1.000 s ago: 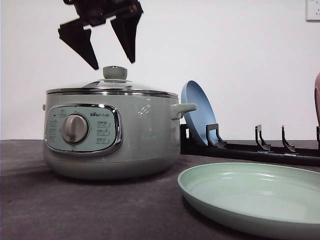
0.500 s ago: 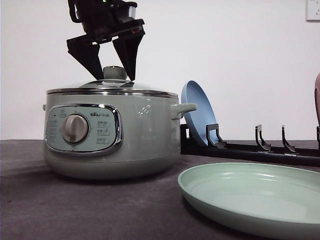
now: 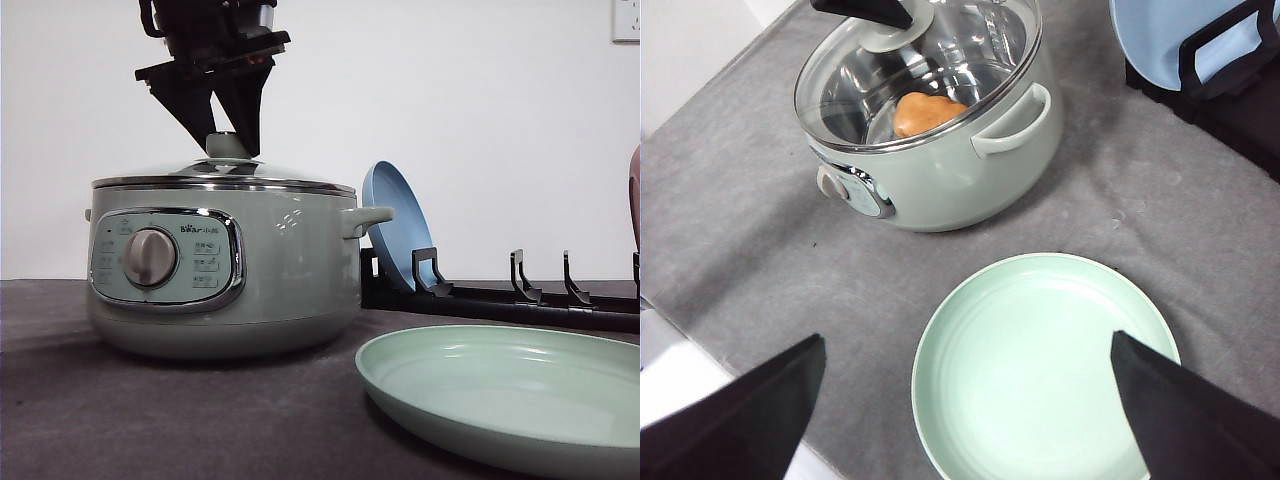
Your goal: Transfer potato from steamer to green plate
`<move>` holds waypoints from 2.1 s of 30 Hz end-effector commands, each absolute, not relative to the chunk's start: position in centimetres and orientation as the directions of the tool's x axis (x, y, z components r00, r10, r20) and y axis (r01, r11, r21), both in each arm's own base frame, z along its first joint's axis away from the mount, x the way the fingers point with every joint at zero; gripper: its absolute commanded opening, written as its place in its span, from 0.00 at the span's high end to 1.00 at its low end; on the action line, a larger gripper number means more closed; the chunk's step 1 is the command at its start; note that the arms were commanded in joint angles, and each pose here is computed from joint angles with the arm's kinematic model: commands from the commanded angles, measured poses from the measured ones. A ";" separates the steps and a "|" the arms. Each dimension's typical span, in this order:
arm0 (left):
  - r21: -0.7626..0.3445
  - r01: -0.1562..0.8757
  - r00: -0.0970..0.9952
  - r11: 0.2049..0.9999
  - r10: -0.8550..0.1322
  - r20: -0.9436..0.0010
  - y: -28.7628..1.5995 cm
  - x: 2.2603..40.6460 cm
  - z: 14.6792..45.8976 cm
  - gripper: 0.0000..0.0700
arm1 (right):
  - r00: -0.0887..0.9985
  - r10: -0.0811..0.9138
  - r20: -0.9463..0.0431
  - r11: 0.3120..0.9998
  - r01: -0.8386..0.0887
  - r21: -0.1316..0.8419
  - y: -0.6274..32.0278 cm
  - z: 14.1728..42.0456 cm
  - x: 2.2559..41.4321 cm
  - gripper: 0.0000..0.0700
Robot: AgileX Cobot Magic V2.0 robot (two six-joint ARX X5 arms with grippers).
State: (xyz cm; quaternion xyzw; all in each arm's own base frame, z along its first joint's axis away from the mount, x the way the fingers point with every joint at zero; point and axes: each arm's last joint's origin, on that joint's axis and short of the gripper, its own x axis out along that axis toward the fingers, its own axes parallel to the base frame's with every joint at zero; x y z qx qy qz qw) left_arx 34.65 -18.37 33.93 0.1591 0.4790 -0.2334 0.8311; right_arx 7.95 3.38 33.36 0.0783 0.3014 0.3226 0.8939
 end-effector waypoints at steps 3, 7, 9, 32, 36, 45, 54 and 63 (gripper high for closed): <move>0.036 0.540 0.432 0.841 -0.240 -0.869 -18.7 34.8 34.2 0.99 | 0.611 0.629 -0.481 0.777 -0.527 0.346 3.4 33.6 8.0 0.17; 0.037 0.537 0.447 0.843 -0.247 -0.860 -18.6 34.9 34.8 0.99 | 0.612 0.627 -0.482 0.778 -0.525 0.345 3.4 33.6 8.0 0.17; 0.039 0.534 0.464 0.845 -0.254 -0.849 -18.5 34.9 35.5 0.99 | 0.613 0.627 -0.482 0.778 -0.525 0.344 3.4 33.6 8.0 0.17; 0.048 0.461 0.589 0.886 -0.265 -0.764 -14.1 32.0 43.9 0.99 | 0.617 0.627 -0.475 0.778 -0.528 0.341 3.4 33.6 8.1 0.17; 0.054 0.386 0.623 0.921 -0.217 -0.751 -11.1 32.3 44.6 0.99 | 0.618 0.628 -0.473 0.777 -0.529 0.340 3.4 33.7 8.1 0.17; 0.044 0.163 0.642 0.986 -0.072 -0.763 -3.6 33.7 44.6 0.99 | 0.617 0.631 -0.471 0.776 -0.524 0.352 3.5 33.7 8.1 0.17; 0.035 0.032 0.644 0.999 0.006 -0.765 0.5 33.8 44.6 0.99 | 0.553 0.698 -0.455 0.715 -0.577 0.395 4.7 34.7 10.6 0.17; 0.035 0.021 0.644 0.999 0.014 -0.765 0.9 33.8 44.6 0.99 | 0.402 0.732 -0.550 0.651 -0.652 0.389 9.9 36.2 18.3 0.17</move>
